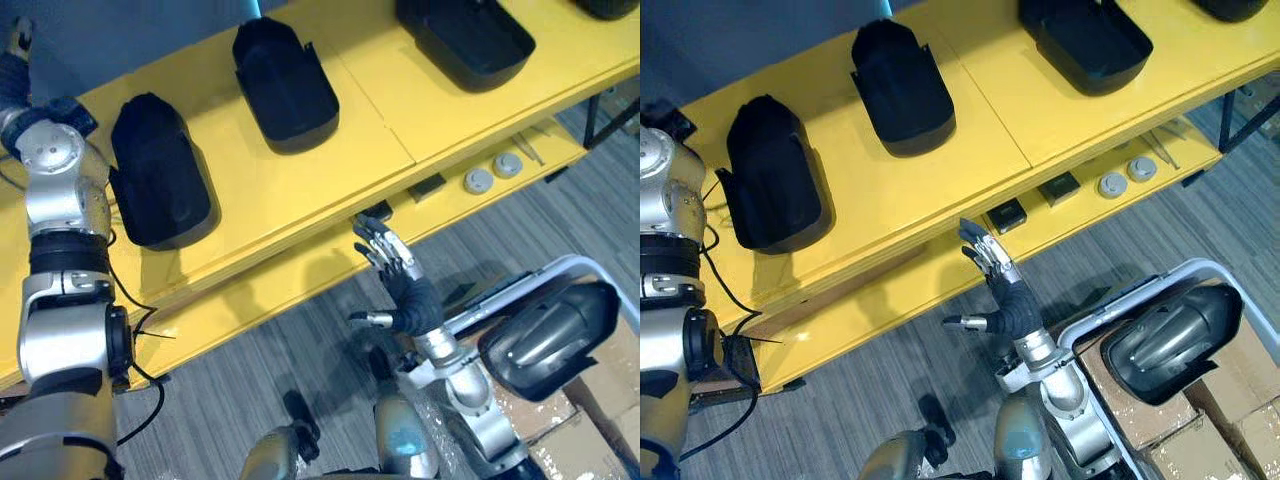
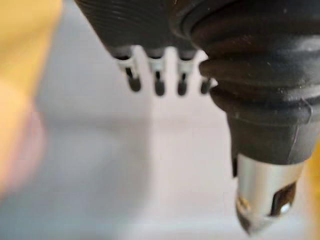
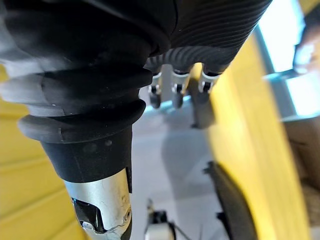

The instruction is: Walk over and take plastic housings, then place them on the shelf

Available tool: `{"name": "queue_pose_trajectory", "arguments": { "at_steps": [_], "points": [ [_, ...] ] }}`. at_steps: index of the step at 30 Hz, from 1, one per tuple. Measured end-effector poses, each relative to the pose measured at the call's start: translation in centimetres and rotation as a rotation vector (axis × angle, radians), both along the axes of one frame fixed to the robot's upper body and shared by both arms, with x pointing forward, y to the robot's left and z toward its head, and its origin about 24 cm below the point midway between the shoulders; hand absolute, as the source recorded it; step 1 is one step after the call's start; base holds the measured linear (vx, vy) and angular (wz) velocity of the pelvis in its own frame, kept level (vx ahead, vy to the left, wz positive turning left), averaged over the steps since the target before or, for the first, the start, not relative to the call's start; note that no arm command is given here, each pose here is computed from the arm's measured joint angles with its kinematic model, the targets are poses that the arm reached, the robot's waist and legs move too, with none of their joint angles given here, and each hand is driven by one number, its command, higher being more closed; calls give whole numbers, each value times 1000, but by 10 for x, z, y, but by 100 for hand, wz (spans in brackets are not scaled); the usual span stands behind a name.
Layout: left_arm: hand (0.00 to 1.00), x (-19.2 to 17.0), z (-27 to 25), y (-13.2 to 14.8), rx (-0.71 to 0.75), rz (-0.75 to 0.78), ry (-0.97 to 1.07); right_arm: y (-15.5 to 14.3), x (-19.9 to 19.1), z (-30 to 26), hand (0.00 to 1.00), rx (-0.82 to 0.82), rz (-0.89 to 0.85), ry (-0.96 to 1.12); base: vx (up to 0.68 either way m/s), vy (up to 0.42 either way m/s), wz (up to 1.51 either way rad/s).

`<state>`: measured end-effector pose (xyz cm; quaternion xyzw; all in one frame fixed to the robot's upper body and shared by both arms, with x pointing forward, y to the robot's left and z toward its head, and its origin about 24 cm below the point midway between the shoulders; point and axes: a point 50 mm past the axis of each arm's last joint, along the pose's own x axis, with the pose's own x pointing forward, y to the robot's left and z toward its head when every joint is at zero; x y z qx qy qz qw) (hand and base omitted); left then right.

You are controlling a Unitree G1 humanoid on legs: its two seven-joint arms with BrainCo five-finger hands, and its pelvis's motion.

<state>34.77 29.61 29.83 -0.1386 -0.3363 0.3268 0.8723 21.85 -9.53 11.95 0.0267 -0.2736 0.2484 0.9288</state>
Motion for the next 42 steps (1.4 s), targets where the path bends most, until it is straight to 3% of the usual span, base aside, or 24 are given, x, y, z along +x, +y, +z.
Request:
{"name": "queue_pose_trajectory", "arguments": {
  "at_steps": [3, 7, 8, 11, 15, 22, 26, 31, 39, 42],
  "points": [
    [0, -12, -18, -11, 59, -81, -55, 1, 5, 1, 0, 18, -11, 3, 89, -21, 8],
    [0, -58, -54, -19, 110, -110, -145, 4, 8, -5, 0, 10, 17, 47, 26, -21, 33],
    [0, -78, -73, -23, 113, -104, -151, 5, 10, -9, 100, 8, 36, 77, -6, -16, 42],
    [0, -123, -125, -26, 103, -21, -59, 7, 12, -21, 100, -14, 38, 137, -40, -30, 63],
    [0, -178, -195, -18, 22, 133, 229, 25, 16, -35, 100, 36, 70, 223, -74, -36, 60],
    [0, -226, -253, -19, -111, 172, 541, 61, 21, -64, 100, 78, 79, 398, -53, -4, 25],
    [0, -226, -273, -26, -186, -6, 563, 64, 33, -79, 100, 6, -7, 439, 24, -6, 24],
    [0, -210, -286, -57, -253, -241, 540, 64, 57, -75, 100, -29, -106, 425, 15, -8, 6],
    [0, -187, -294, -97, -223, -507, 557, 47, 97, -46, 100, 54, -286, 377, 6, -1, 5],
    [0, -178, -308, -123, -168, -684, 652, 38, 110, -25, 100, 76, -312, 314, 0, 2, 2]
  ]
}}
